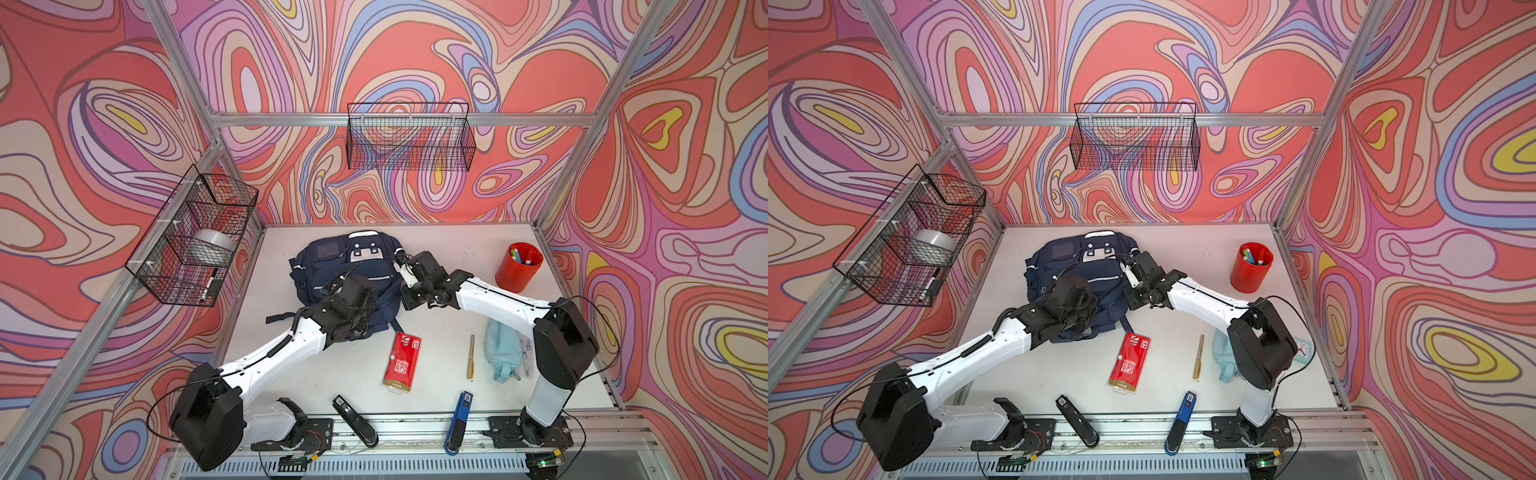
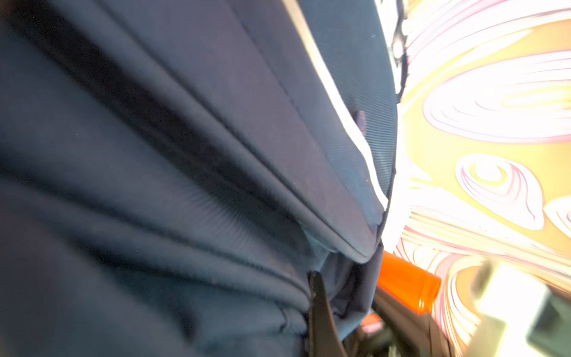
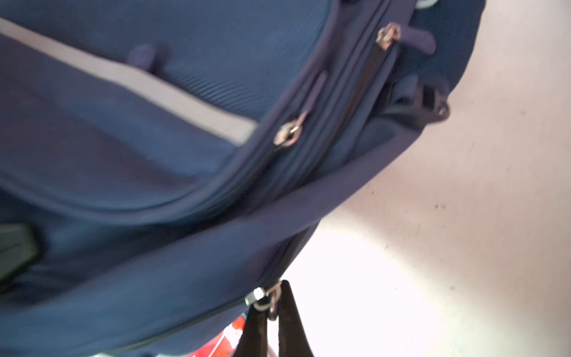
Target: Pack the student bag
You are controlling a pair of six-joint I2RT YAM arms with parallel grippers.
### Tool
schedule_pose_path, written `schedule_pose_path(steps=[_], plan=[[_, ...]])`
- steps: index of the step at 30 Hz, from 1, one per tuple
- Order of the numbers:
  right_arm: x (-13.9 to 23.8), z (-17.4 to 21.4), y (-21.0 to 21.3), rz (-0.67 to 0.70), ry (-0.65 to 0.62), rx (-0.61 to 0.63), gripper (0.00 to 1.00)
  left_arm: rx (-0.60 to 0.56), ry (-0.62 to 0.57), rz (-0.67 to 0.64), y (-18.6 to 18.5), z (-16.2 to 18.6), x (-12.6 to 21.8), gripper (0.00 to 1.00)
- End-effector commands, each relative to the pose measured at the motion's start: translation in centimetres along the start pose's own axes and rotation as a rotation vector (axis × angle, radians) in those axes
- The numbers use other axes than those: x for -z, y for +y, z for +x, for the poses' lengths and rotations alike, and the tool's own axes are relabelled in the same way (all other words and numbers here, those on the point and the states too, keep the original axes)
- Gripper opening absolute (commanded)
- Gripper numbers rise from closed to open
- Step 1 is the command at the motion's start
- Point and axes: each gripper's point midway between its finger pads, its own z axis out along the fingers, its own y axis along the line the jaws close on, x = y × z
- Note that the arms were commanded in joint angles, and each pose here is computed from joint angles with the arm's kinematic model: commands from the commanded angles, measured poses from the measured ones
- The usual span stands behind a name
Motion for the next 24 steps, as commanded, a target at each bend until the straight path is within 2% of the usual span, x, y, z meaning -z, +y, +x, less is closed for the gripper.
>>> schedule_pose_path(steps=[1,4,8,14,19,22,23,24], plan=[[-1.6,-1.4,-4.0,0.046,-0.022,0.005,0.0,-0.102,0.054,-0.09,2.9,-0.2,0.7,0.0],[-3.5,-1.8,-5.6,0.039,-0.008,-0.006,0.0,-0.11,0.058,-0.053,2.5,-0.5,1.5,0.0],[-6.2,-2.4,-7.7,0.087,0.017,-0.01,0.0,-0.164,-0.033,-0.047,1.8,-2.5,4.1,0.0],[-9.9,-1.9,-10.6,0.113,0.054,-0.06,0.0,-0.142,-0.003,-0.039,2.2,-2.4,4.0,0.0],[-9.0,-2.3,-10.2,0.105,0.02,-0.065,0.0,-0.128,0.011,-0.067,3.3,-2.0,2.0,0.0],[-8.3,-2.1,-10.0,0.1,0.001,-0.06,0.0,-0.17,0.0,-0.084,2.8,-2.2,1.3,0.0],[-8.2,-1.9,-10.0,0.098,0.01,-0.05,0.0,-0.187,-0.008,-0.084,2.4,-2.4,1.3,0.06],[-8.1,-1.7,-9.8,0.089,0.028,-0.037,0.0,-0.211,-0.016,-0.079,1.8,-2.5,1.5,0.23]])
